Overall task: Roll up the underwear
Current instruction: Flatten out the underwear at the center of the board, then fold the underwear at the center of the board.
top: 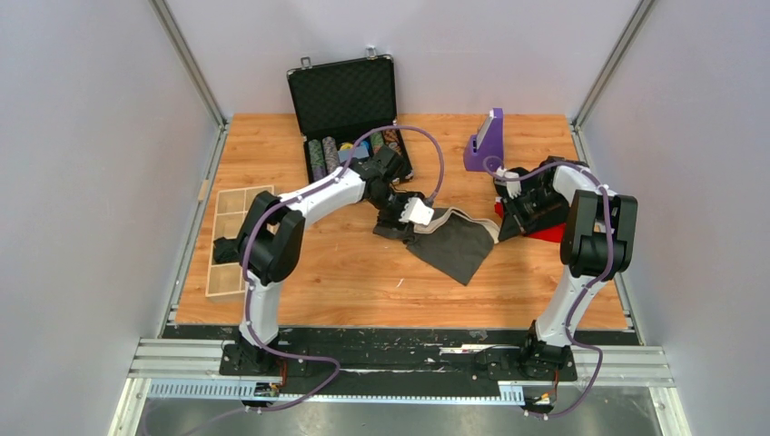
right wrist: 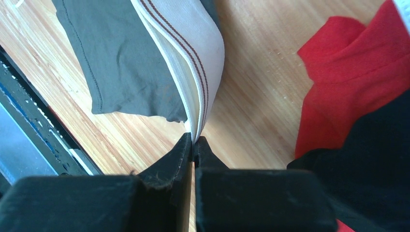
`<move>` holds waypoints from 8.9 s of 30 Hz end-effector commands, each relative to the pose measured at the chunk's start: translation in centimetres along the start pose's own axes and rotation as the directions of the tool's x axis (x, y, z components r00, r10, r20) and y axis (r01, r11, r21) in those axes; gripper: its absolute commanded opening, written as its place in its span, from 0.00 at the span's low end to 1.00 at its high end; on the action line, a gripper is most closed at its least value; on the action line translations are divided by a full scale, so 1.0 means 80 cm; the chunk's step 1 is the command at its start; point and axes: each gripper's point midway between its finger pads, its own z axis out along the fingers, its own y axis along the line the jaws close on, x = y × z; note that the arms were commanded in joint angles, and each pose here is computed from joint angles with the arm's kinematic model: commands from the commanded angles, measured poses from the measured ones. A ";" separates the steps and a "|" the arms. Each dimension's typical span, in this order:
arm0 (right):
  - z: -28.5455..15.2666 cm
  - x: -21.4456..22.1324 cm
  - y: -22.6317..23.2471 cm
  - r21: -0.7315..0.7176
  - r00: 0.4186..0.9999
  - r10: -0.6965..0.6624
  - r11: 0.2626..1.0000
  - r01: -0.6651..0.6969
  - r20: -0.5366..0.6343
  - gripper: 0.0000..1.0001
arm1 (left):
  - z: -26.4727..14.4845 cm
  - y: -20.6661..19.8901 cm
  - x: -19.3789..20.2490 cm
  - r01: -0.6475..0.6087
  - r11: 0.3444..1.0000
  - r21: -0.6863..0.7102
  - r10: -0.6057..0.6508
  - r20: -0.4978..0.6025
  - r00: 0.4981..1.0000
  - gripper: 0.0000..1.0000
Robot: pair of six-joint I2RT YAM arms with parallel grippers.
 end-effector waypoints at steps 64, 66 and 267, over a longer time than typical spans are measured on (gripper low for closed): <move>-0.037 -0.048 0.006 0.041 0.994 -0.033 0.999 0.029 0.100 0.00 | -0.009 0.070 -0.046 -0.378 0.892 -0.249 0.378 -0.050 0.924 0.00; -0.063 -0.069 0.015 0.082 0.986 -0.082 0.994 0.071 0.143 0.00 | -0.042 0.081 -0.053 -0.285 0.908 -0.308 0.286 -0.044 0.957 0.00; 0.113 -0.107 0.405 -0.029 0.687 -0.626 0.731 0.682 0.369 0.00 | -0.129 0.062 0.044 0.953 -0.301 -0.023 -0.885 0.380 -0.270 0.00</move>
